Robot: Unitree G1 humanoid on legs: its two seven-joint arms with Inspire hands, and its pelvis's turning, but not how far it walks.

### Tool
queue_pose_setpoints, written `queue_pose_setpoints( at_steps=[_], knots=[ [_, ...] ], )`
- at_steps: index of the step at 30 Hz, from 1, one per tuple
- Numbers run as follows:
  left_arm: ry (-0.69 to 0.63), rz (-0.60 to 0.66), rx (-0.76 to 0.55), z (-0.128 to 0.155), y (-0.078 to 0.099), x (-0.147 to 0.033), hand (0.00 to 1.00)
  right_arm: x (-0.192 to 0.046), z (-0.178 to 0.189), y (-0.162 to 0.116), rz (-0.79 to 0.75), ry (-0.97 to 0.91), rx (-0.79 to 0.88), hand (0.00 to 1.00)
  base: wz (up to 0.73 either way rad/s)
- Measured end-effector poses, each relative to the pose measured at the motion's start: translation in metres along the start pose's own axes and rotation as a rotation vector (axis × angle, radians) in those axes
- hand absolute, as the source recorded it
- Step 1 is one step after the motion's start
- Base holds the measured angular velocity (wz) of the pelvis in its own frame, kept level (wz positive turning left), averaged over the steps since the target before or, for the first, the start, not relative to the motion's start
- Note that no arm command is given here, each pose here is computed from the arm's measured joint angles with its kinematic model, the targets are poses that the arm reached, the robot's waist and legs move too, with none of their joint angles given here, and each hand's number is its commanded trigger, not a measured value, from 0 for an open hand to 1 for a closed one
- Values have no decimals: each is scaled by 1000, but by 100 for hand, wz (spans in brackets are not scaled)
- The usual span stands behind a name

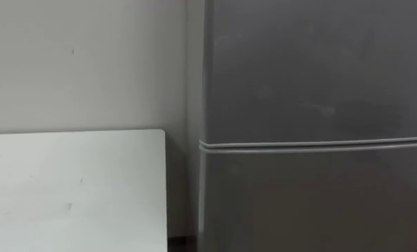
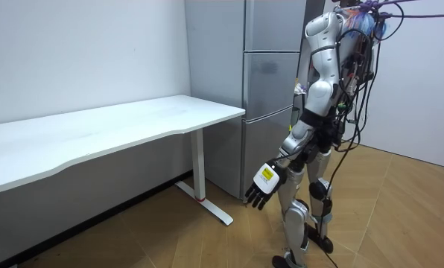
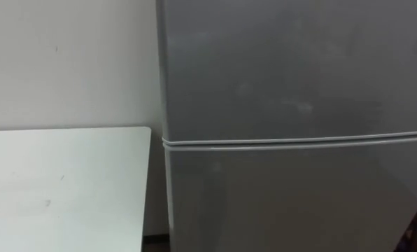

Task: Put the bottle in the upper fridge

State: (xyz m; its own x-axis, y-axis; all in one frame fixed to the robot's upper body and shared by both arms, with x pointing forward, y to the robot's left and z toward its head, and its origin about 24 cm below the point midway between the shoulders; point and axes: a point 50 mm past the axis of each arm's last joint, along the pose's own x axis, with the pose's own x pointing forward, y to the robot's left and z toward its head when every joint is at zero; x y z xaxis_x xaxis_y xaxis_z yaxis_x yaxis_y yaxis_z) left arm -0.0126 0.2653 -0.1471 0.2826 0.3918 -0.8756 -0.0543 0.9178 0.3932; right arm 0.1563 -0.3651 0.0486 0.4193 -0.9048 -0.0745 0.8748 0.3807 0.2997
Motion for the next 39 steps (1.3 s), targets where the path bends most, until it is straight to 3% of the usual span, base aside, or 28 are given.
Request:
queue_pose_setpoints(
  at_steps=[8, 13, 20, 27, 33, 39],
  knots=[
    [36, 30, -2, -7, 0, -2, 0, -9, -50, -48, -168, 198, -141, 0, 0],
    [50, 29, -39, -9, -1, -2, 0, -32, -85, -78, -248, 374, -206, 0, -1],
    [78, 13, -70, -15, -8, -4, 0, -68, -129, -127, -312, 590, -439, 0, 1],
    [85, -20, -46, -17, -17, -5, 0, -95, -152, -141, -190, 726, -629, 0, 0],
    [92, -28, -49, -17, -21, -4, 0, -114, -165, -148, 31, 826, -859, 0, 0],
    [110, -45, -29, -20, -26, -5, 0, -131, -176, -147, 154, 923, -922, 0, 1]
  ],
)
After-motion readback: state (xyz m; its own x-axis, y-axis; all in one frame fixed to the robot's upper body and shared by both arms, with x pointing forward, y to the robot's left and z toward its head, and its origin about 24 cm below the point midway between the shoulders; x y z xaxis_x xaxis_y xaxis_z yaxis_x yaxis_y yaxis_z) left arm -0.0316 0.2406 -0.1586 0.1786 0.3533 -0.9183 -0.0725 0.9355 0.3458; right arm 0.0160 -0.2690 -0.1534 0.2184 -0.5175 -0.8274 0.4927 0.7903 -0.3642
